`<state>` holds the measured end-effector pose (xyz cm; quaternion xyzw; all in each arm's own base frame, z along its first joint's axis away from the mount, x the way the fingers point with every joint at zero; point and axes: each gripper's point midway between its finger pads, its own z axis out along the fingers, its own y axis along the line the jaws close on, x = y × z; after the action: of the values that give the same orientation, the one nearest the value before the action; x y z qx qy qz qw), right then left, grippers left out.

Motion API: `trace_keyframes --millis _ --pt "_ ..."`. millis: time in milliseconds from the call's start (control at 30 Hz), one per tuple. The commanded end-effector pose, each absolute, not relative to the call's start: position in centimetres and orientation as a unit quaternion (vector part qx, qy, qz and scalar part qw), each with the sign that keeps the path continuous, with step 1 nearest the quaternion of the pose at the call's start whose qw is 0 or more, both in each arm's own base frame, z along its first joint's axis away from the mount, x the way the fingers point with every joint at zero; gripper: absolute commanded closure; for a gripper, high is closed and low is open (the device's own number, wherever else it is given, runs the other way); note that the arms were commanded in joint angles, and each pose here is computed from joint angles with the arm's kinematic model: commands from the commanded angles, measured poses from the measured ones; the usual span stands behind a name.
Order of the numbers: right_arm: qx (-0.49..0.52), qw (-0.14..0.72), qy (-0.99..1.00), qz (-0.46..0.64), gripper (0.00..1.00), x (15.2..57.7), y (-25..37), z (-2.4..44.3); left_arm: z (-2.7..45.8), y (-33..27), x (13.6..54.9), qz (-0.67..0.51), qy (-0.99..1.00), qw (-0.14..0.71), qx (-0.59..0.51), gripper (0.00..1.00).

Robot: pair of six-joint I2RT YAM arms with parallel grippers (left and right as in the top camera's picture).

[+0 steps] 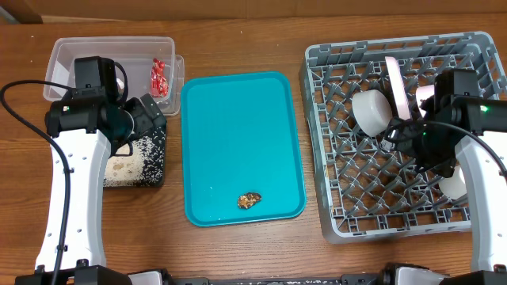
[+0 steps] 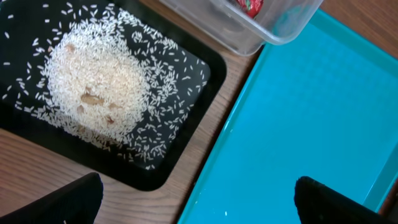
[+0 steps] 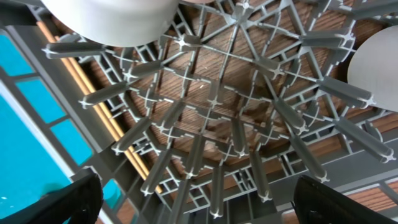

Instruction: Sort waste into correct bins and load items into the dishwasher

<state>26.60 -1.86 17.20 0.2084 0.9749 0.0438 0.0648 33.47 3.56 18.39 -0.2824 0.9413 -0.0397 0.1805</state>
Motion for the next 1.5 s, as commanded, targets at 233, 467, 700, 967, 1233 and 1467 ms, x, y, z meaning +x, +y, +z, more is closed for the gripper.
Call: trace_keyframes --millis 233,467,700,967,1233,1467 --pt "0.204 0.079 0.975 0.035 0.0 27.2 -2.3 17.2 19.8 -0.4 33.6 -0.122 0.963 0.184 -0.155 0.0" --pt "0.204 0.087 0.974 0.035 0.0 27.6 -2.4 17.3 19.8 -6.5 32.8 -0.142 0.974 0.175 -0.018 0.0" --pt "0.204 0.091 0.974 0.036 0.0 27.7 -2.4 17.3 19.4 -11.5 31.4 -0.098 0.977 0.173 0.078 0.0" --pt "0.204 0.1 0.971 0.071 0.0 28.4 -1.3 17.5 17.7 -16.6 29.5 -0.075 0.971 0.15 0.169 0.0" --pt "0.202 0.127 0.968 0.073 0.0 29.7 -1.4 17.8 14.6 -19.8 27.8 -0.065 0.968 0.099 0.221 0.0" --pt "0.202 0.126 0.968 0.073 0.0 29.7 -1.4 17.8 12.3 -20.1 25.8 -0.043 0.969 0.037 0.239 0.0"
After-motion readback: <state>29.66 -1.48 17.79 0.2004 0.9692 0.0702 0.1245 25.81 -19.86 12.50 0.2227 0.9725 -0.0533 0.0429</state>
